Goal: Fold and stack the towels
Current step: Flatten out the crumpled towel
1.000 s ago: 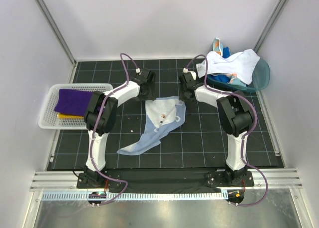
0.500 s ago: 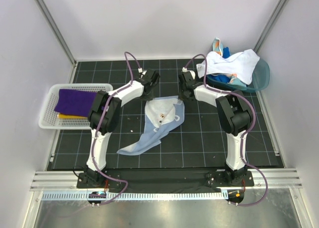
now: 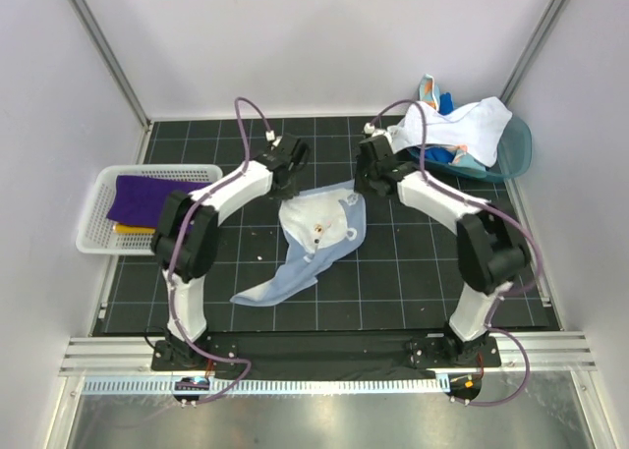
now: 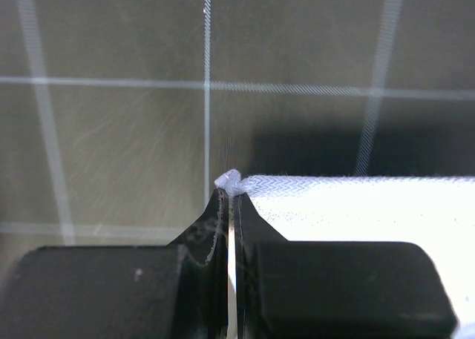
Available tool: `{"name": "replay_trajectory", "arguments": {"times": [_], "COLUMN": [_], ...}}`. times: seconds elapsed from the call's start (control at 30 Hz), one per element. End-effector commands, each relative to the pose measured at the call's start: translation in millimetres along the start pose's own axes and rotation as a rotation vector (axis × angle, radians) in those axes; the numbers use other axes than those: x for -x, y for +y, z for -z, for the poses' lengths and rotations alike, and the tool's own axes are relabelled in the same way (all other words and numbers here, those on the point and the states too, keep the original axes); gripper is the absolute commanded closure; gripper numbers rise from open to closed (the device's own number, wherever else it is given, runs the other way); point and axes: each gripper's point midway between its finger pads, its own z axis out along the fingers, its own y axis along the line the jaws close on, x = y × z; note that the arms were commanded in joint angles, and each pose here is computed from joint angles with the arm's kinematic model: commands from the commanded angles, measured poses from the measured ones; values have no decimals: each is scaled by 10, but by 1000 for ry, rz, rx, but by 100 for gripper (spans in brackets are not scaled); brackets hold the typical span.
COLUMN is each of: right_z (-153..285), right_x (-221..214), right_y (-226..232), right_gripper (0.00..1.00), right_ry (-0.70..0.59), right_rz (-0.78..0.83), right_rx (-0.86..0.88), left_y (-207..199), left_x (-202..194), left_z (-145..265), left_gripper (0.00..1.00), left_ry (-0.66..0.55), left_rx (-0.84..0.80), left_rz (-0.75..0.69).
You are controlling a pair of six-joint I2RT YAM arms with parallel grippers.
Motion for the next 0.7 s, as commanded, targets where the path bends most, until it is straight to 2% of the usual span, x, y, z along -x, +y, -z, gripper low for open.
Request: {"name": "replay_trajectory", "arguments": {"times": [0.0,0.07,0.1,0.17,0.2,0.27,0.3,0.47,0.67], "right_z": [806,1187,1339,1582,1879,2169,2420,3144,3886], "right_x": [648,765,805,834,921,965,1014,1067,1131], "right_y": [147,222,268,336,386,459,490,607,648], "right_gripper": [99,99,99,99,99,99,99,99,99], "right_ry": [-223,-292,-318,-353,-411,-456,-500,-604,-707], "right_rz": [-5,-3,4,13,20,36,43,83,124], "right_rx": [85,142,174,234,278,333,371,515,638], "left_y": [114,125,108,138,100,148,93,141,115], "left_x": [334,323,364,343,358,366,351,367,241], "left_z": [799,1025,1299,1554,1811,2107,2262,3131,3787], "left_gripper": [100,100,100,100,100,100,100,100,100], "left_ry": [-160,-187,-234,-262,-309,-351,-373,-500,-569], "left_rx": [-14,-22,-49,-60,-96,-101,-126,-244,-406], "left_rz": [-18,-42,-46,-62,-67,-78,-96,-105,-129]}}
